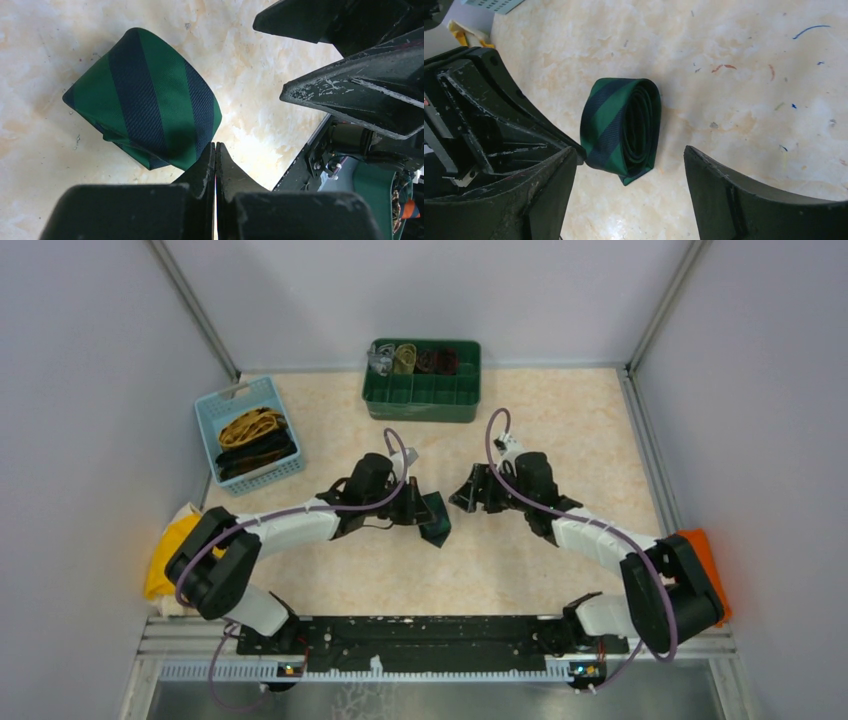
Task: Roll the ties
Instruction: Pick up the tie at the center of the board, then move the storage box to the center of the board, then place the tie in the storage box.
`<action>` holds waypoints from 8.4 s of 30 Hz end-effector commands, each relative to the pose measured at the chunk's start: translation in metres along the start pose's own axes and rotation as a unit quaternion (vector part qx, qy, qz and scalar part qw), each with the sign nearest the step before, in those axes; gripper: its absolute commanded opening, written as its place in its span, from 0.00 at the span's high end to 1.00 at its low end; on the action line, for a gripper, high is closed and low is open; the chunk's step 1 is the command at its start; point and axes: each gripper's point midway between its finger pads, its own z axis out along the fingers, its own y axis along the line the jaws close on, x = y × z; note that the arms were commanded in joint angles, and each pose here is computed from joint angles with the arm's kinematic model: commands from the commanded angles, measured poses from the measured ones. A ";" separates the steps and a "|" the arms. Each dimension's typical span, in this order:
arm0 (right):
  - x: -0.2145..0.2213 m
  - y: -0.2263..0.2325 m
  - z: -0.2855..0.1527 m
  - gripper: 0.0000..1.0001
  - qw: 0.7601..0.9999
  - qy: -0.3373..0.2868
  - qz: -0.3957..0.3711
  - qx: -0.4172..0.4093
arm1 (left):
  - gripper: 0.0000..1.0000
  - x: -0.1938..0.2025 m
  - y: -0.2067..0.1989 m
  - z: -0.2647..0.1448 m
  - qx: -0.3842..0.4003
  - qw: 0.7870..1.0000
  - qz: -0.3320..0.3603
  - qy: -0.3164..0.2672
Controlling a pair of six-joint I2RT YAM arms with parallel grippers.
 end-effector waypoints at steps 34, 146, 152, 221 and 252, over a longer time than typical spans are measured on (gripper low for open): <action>0.016 0.032 0.086 0.12 0.966 0.080 0.033 -0.243 | 1.00 0.040 0.043 -0.008 -0.065 0.997 0.011 0.030; 0.049 0.086 0.094 1.00 0.984 0.137 -0.106 -0.042 | 1.00 0.007 0.082 -0.060 -0.243 0.968 -0.025 -0.064; -0.007 0.088 0.083 1.00 0.988 0.085 -0.132 0.008 | 1.00 -0.074 0.060 -0.076 -0.246 0.958 0.006 -0.148; -0.230 -0.115 0.137 1.00 0.933 0.004 -0.184 0.309 | 1.00 -0.198 0.142 0.071 -0.225 0.964 0.099 -0.103; -0.109 -0.145 0.125 1.00 0.886 0.253 -0.167 0.350 | 1.00 -0.197 0.142 0.067 -0.226 0.963 0.102 -0.102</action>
